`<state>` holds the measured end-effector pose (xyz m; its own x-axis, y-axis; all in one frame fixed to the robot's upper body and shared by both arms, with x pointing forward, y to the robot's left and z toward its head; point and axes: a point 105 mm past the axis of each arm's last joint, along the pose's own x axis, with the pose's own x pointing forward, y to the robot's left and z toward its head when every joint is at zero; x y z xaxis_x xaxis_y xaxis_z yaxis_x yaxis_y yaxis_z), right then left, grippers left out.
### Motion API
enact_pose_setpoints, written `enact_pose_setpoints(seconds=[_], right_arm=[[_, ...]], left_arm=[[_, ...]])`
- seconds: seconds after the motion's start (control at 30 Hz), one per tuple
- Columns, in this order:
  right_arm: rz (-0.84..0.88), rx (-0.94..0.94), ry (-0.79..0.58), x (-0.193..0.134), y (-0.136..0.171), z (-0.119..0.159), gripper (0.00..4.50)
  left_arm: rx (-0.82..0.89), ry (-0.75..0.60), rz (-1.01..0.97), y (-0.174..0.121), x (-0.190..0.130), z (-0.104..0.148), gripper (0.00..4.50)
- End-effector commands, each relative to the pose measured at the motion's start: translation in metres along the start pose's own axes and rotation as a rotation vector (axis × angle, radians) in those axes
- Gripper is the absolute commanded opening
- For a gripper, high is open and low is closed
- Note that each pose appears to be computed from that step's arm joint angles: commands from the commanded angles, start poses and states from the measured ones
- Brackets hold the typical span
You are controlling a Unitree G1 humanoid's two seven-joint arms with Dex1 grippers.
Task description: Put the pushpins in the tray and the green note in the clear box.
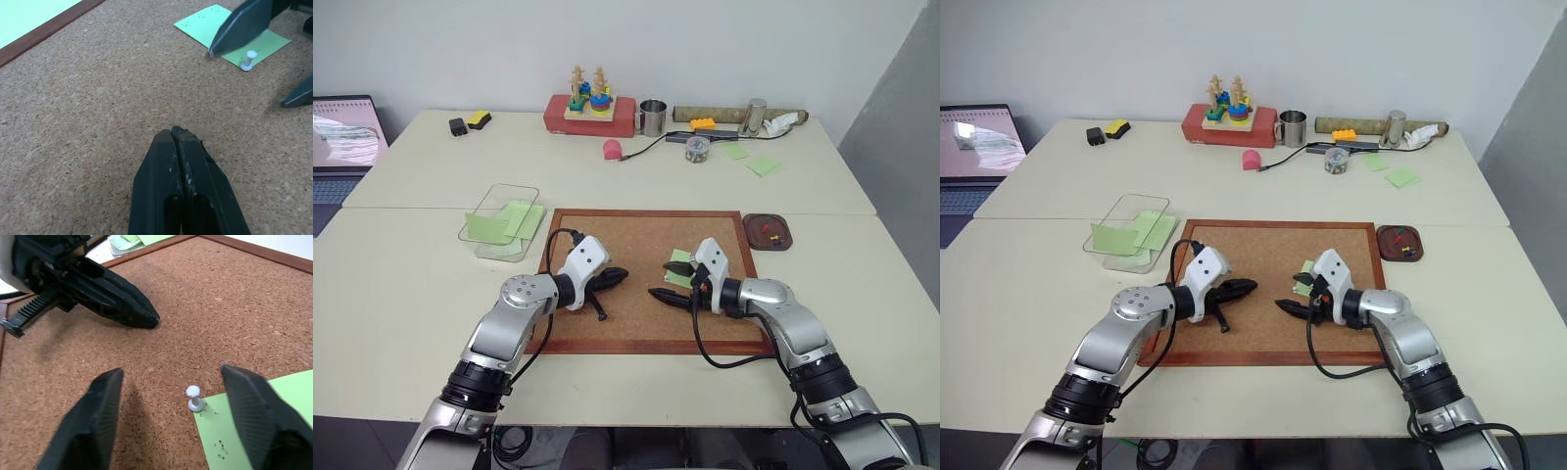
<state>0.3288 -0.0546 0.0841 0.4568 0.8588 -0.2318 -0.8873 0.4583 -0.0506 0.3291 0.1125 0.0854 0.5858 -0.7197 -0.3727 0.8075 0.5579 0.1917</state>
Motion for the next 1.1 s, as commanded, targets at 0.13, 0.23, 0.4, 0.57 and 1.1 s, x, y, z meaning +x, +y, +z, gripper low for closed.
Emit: enact_pose_setpoints(seconds=[0.13,0.23,0.4,0.57,1.1], right_arm=[[-0.001,-0.048,-0.04,0.001,-0.002,0.012,1.6],[0.001,-0.052,-0.042,0.001,-0.002,0.013,0.99],[-0.005,-0.062,-0.051,0.0,-0.004,0.016,0.04],[0.004,-0.089,-0.059,-0.003,-0.002,0.022,0.04],[0.029,-0.219,-0.149,-0.019,0.008,0.072,0.04]], left_arm=[[-0.014,0.035,-0.026,-0.01,0.001,-0.01,0.0],[-0.014,0.034,-0.026,-0.01,0.002,-0.01,0.0],[-0.013,0.032,-0.03,-0.011,0.003,-0.009,0.0],[-0.011,0.032,-0.034,-0.011,0.003,-0.009,0.0],[-0.018,0.041,-0.043,-0.011,0.004,-0.011,0.0]])
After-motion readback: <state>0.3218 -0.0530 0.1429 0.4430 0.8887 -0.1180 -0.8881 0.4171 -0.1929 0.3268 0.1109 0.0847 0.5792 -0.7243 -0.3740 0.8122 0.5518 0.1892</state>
